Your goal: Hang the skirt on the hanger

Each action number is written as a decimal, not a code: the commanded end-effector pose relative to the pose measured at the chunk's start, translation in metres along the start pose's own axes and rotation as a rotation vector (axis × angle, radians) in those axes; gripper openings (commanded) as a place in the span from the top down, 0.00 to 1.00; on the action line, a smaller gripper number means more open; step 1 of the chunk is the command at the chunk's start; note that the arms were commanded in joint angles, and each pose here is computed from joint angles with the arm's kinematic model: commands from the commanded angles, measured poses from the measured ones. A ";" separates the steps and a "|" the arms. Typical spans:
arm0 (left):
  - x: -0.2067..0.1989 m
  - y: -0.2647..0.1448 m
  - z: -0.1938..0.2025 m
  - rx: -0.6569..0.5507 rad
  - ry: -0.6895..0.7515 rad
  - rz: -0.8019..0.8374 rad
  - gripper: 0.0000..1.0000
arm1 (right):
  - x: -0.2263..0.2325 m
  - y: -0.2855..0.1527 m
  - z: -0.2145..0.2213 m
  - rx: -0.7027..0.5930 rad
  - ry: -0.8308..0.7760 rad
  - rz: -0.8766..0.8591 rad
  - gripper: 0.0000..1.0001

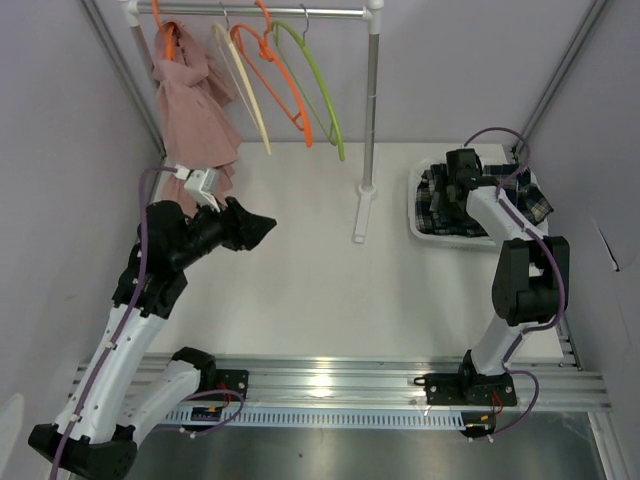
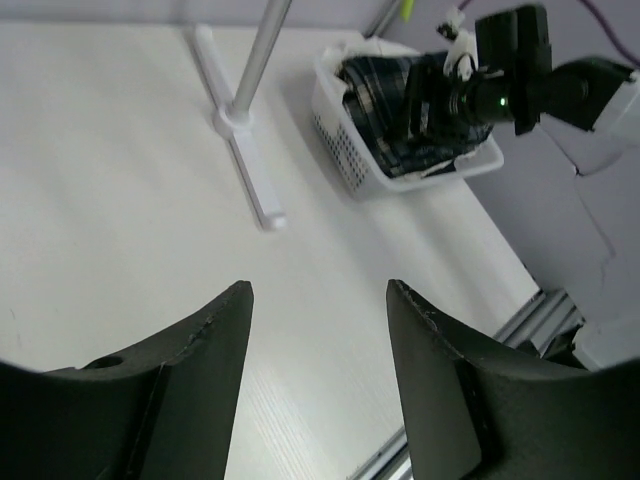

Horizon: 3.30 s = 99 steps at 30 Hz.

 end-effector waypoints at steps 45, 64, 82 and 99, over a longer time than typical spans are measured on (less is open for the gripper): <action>-0.011 0.021 0.069 0.196 -0.015 0.228 0.43 | 0.000 -0.443 -0.182 -1.009 0.145 -0.710 1.00; -0.051 0.062 0.103 0.149 -0.120 0.336 0.38 | 0.053 -0.458 -0.148 -0.928 0.103 -0.906 1.00; -0.073 0.116 0.131 -0.003 -0.311 0.151 0.38 | 0.049 -0.457 -0.138 -0.910 0.074 -0.883 1.00; -0.072 0.150 0.156 0.049 -0.389 0.074 0.38 | 0.051 -0.458 -0.136 -0.910 0.063 -0.903 1.00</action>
Point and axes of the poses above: each gripper's point midway between its finger pads, its own y axis out along the fingers, its own x axis along the line the jaws close on, z = x × y, the point moved 5 cm from there along -y, back along the fingers, and after that the axes turned 8 degrees about -y, right-handed, at the moved point
